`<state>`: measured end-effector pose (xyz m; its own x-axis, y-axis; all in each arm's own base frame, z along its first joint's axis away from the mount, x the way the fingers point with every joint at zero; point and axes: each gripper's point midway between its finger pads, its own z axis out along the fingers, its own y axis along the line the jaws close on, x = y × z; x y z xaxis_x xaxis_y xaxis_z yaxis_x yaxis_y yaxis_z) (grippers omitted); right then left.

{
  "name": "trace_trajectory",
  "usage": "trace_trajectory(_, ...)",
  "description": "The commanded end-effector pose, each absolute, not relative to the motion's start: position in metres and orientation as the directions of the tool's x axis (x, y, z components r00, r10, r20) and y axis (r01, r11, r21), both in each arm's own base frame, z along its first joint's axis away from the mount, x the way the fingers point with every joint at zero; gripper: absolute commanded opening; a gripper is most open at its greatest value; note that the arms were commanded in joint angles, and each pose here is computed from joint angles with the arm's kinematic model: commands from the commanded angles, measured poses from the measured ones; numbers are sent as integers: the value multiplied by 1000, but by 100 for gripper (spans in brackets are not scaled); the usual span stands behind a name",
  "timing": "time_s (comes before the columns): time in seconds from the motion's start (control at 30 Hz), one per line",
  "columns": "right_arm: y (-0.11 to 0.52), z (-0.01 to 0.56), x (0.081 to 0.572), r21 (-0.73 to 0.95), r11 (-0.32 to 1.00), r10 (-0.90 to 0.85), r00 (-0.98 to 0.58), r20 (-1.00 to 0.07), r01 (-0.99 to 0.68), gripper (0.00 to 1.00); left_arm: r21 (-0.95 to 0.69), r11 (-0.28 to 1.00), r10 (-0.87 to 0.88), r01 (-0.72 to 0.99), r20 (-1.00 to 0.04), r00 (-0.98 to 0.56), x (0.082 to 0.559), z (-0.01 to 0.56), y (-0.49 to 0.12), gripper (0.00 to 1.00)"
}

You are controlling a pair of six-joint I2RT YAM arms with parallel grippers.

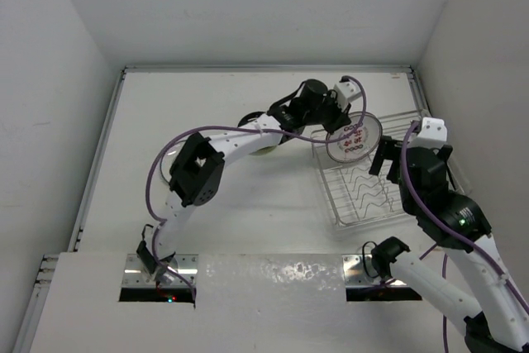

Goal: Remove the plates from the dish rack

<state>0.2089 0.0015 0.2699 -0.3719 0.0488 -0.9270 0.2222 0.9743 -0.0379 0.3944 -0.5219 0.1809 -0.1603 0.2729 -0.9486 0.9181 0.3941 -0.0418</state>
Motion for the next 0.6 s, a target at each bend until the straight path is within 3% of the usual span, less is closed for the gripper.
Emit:
trace_trajectory(0.0,6,266,221,-30,970,59,-354,-934,241,99,3,380,29,925,-1000,-9,373,334,-509,0)
trace_trajectory(0.17,21,257,240,-5,973,79,-357,-931,230,99,-21,477,-78,879,-997,19,364,404,-474,0)
trace_trajectory(0.4,91,321,262,249,966,226,-238,-945,-73,99,-201,726,-245,658,-969,-25,369,463,-376,0)
trace_trajectory(0.57,141,328,271,353,902,272,-304,-913,-251,99,-482,659,-487,577,-859,-162,360,472,-279,0)
